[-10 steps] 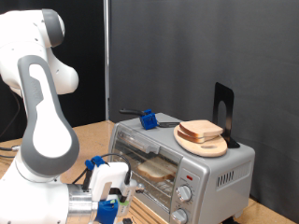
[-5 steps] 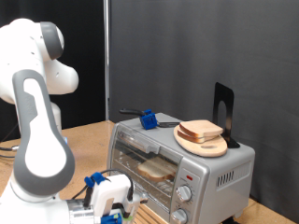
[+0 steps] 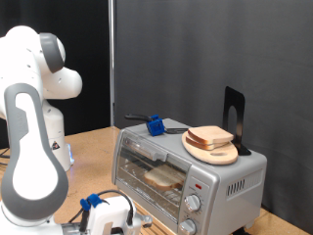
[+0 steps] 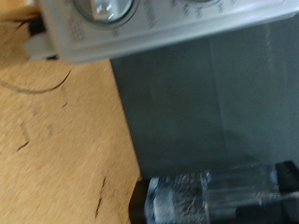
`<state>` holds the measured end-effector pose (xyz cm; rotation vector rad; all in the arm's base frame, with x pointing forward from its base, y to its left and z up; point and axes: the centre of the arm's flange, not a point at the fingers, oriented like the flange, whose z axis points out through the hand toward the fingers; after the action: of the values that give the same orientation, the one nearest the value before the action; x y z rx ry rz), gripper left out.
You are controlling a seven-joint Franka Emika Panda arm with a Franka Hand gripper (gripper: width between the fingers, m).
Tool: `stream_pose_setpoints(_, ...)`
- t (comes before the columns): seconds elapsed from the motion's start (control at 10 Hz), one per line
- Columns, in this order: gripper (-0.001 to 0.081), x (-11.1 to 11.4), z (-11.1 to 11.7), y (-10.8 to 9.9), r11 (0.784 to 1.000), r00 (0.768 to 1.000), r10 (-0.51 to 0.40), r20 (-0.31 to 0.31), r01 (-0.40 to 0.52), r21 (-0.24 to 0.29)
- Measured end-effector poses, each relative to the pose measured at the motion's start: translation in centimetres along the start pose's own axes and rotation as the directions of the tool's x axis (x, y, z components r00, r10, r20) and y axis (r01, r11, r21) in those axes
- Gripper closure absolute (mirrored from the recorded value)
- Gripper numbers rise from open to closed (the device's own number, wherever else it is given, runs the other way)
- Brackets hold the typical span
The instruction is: Make a piece of toast with the oven
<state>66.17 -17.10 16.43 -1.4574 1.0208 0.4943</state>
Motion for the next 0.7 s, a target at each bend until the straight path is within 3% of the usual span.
stream_pose_setpoints(0.2,0.0124,0.15,0.09,-0.05,1.000,1.000,0.001,-0.010,-0.001,0.000)
stream_pose_setpoints(0.7,0.0124,-0.17,0.66,0.10,0.978,0.990,0.115,0.079,-0.098,-0.186)
